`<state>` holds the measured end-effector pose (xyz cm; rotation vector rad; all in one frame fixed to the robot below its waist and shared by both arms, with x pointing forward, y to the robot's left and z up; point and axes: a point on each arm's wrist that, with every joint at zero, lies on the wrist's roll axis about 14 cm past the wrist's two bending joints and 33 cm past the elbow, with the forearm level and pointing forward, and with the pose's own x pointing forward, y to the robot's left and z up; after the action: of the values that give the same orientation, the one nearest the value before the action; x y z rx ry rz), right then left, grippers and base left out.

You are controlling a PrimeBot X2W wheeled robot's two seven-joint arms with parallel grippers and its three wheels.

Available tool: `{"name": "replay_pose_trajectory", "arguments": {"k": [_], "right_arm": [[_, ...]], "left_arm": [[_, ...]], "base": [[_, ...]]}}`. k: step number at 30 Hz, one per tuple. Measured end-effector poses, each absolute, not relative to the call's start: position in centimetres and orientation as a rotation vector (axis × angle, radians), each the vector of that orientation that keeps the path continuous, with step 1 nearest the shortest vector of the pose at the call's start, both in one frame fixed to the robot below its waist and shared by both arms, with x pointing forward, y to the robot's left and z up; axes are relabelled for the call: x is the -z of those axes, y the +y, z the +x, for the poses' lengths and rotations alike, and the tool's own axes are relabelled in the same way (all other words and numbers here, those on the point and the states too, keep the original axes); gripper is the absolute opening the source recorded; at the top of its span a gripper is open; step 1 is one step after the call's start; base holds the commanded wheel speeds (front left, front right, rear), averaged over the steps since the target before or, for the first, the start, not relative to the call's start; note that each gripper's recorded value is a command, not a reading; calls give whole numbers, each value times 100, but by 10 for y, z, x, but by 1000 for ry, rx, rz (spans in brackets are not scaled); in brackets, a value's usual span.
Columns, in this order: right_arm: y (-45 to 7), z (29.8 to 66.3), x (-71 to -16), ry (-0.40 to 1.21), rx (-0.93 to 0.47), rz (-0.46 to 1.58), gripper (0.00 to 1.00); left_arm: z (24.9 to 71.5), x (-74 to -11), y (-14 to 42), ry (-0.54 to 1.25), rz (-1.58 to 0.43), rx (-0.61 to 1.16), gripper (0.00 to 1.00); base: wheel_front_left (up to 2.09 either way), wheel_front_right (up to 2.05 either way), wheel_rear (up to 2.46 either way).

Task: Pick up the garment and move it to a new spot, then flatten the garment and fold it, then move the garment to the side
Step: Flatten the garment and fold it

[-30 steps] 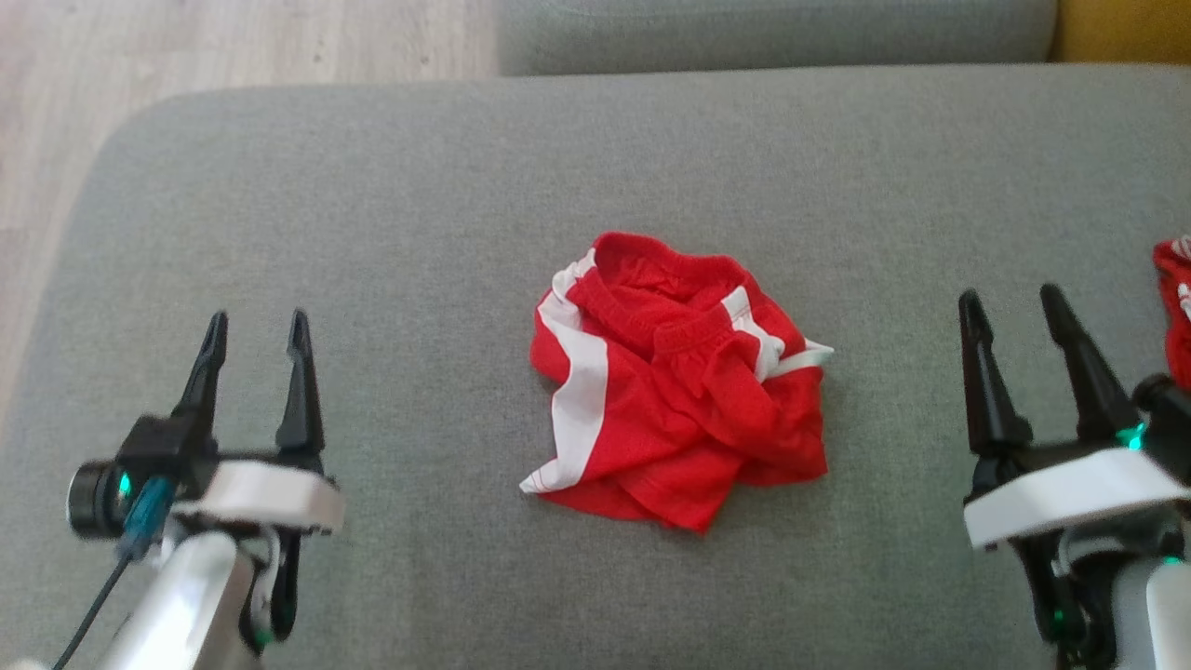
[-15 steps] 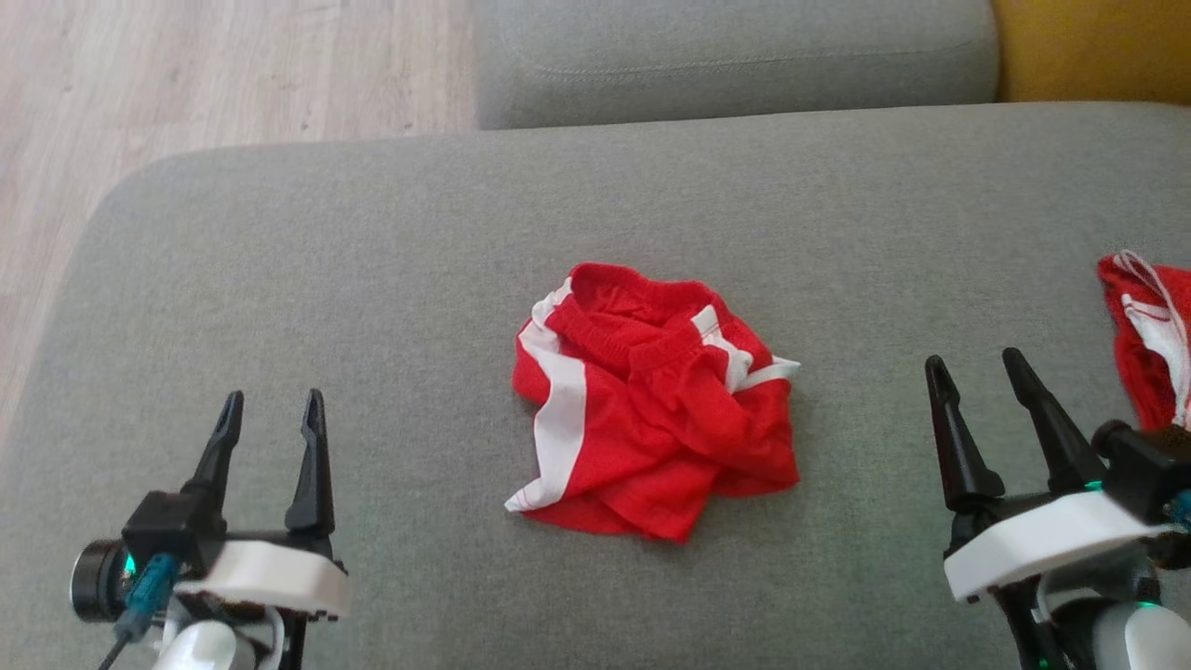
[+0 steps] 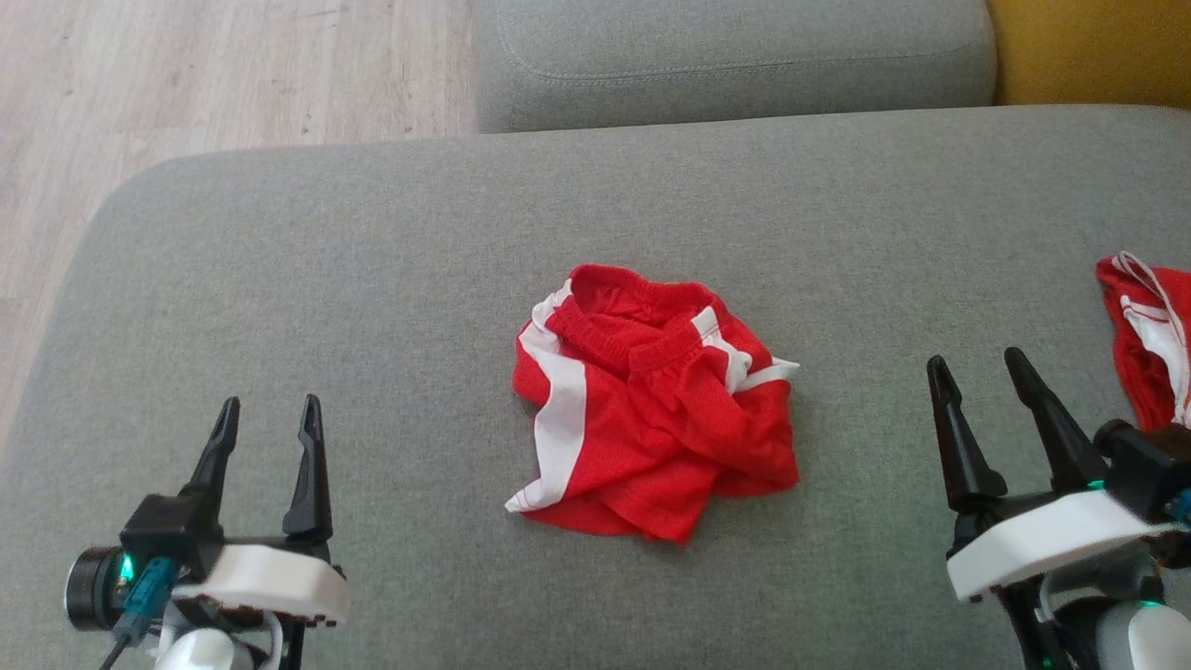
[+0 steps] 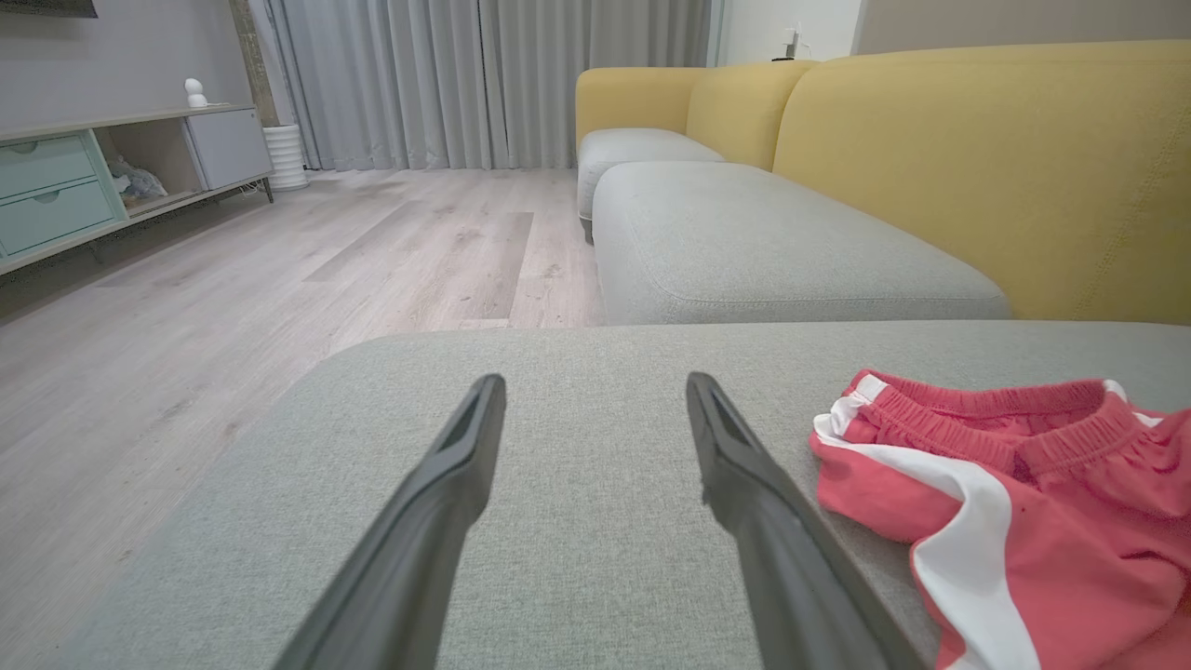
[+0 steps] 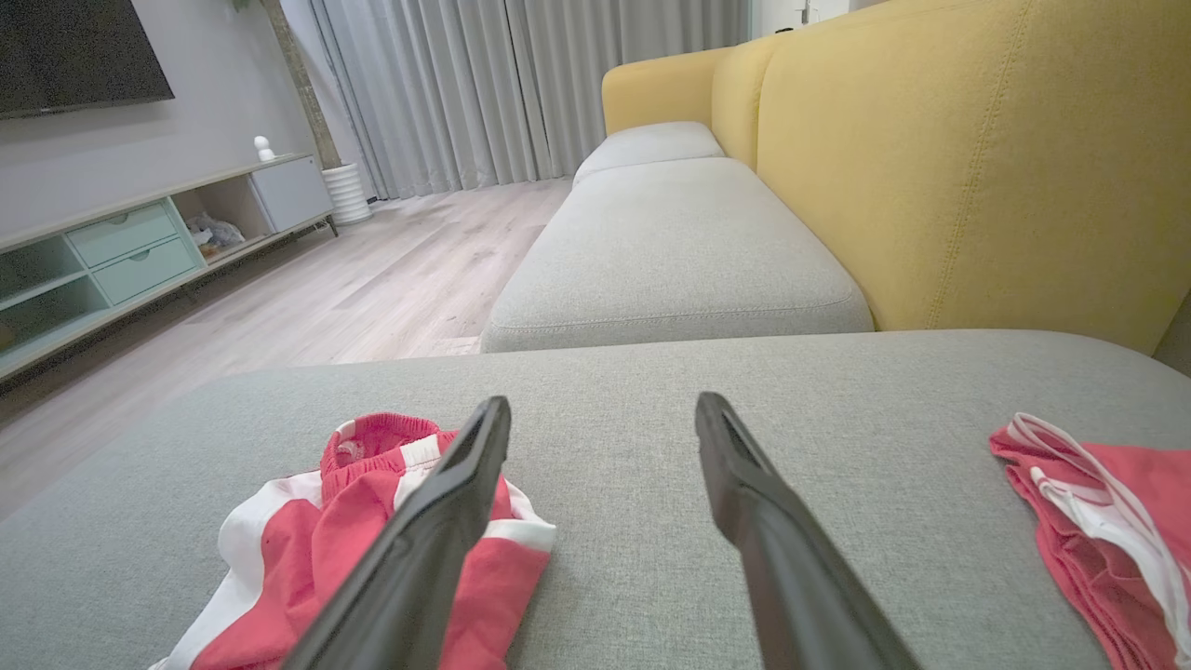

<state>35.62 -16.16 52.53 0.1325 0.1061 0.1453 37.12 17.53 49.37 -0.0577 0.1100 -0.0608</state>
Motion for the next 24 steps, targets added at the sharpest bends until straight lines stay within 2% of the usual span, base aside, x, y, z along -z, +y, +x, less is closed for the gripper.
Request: {"name": "replay_pose_trajectory", "arguments": {"k": [9,15,16,19,24], "right_arm": [[-156,356,-515,161,-176,116,100],[-106,367,-498,299,-392,83,100],[-106,367,-498,299,-392,83,100],[-74,391,-503,335,-543,6,100],[-34,404,-488,440,-731,-111,100]], "left_arm": [[372,-492,176,116,-56,61,100],[379,-485,174,135,-59,66,100],[379,-485,174,135,-59,66,100],[392,-488,170,124,-63,79,100],[403,-487,172,114,-59,72,100]], "base": [[0,0,0],[0,0,0],[0,0,0],[0,0,0],[0,0,0]]}}
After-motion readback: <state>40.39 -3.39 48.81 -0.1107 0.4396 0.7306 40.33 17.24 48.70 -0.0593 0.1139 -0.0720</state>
